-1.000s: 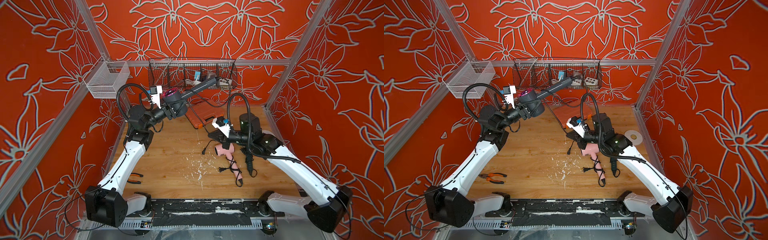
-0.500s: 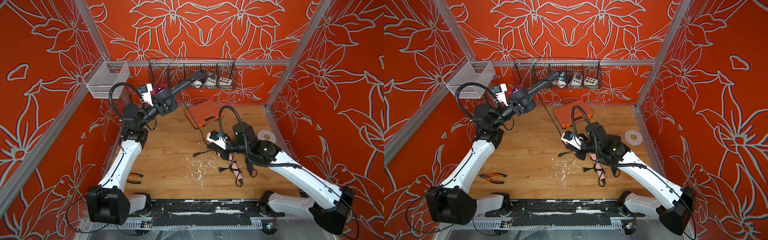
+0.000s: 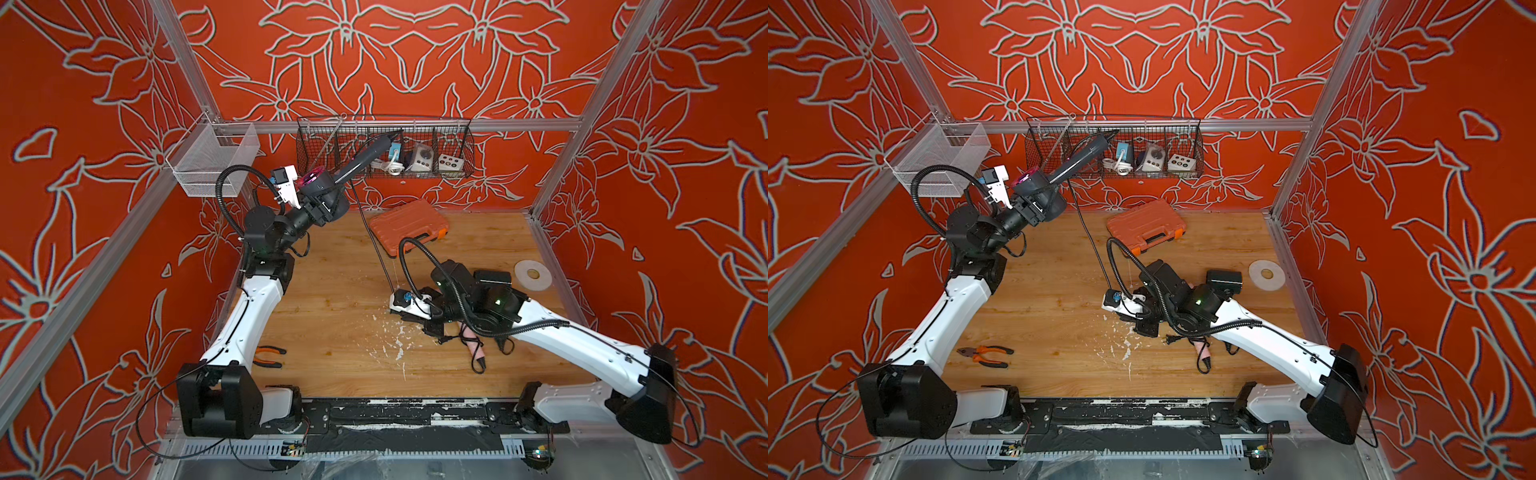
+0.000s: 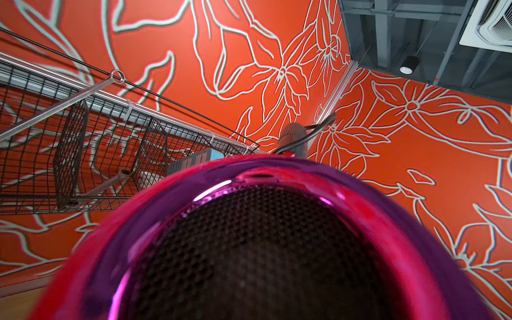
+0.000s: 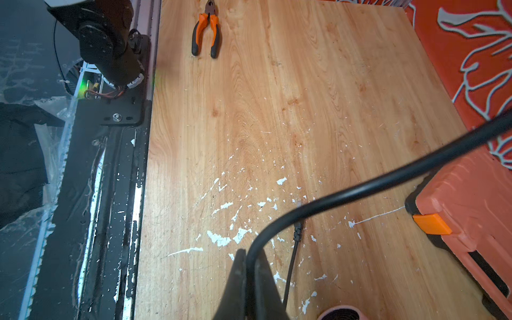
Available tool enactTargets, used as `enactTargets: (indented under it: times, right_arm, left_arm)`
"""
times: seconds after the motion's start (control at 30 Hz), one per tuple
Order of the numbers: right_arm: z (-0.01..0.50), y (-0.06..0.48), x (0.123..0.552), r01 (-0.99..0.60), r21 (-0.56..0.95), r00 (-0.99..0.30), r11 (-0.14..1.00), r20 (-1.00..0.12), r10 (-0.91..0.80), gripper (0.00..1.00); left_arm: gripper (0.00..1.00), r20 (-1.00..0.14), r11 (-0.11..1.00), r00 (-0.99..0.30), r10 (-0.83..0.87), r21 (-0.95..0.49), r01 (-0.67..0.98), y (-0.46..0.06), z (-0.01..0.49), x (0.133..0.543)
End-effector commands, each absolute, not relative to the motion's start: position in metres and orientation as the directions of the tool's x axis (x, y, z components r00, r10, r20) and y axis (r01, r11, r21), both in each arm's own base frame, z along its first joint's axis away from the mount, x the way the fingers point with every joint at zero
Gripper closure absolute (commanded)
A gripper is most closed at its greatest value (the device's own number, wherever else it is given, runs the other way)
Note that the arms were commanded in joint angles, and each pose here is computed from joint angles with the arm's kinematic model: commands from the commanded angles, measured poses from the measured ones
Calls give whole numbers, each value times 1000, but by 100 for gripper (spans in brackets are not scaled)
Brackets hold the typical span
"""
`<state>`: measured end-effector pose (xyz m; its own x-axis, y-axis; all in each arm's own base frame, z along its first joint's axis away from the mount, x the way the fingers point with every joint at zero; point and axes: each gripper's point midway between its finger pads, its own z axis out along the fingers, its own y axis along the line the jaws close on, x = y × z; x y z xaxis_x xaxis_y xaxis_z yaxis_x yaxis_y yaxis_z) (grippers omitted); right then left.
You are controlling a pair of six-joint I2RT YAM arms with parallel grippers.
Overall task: Wrap the cord around the hair dryer
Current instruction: Wrap the power cord around the hair dryer.
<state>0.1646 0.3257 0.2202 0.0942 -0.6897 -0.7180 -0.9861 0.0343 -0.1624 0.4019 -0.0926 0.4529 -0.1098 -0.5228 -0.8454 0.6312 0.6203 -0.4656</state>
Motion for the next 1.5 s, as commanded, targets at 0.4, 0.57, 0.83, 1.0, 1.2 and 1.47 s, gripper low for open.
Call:
enactTargets:
  times: [0.4, 0.57, 0.83, 1.0, 1.2, 1.47]
  right_arm:
    - [274, 291, 122, -940, -328, 277, -93, -575, -770, 100]
    - [309, 276, 142, -874, -484, 325, -36, -529, -784, 100]
    - [385, 267, 185, -685, -727, 423, 40, -442, -791, 100]
    - [426, 260, 217, -591, -803, 430, 77, -394, -812, 100]
    - [455, 233, 265, -517, -847, 362, 126, -349, -864, 100]
    - [458, 213, 308, -548, -810, 307, 207, -425, -851, 100]
  left_arm:
    - [100, -892, 813, 22, -452, -402, 422, -49, 424, 428]
    - [100, -921, 837, -58, -385, -375, 398, -54, 400, 433]
    - [100, -956, 828, -233, -180, -275, 488, -105, 362, 402]
    - [100, -954, 741, -296, -41, -228, 632, -150, 347, 367]
    - [100, -960, 574, -279, 16, -219, 789, -182, 353, 314]
    - [100, -969, 263, -246, -13, -240, 934, -210, 394, 246]
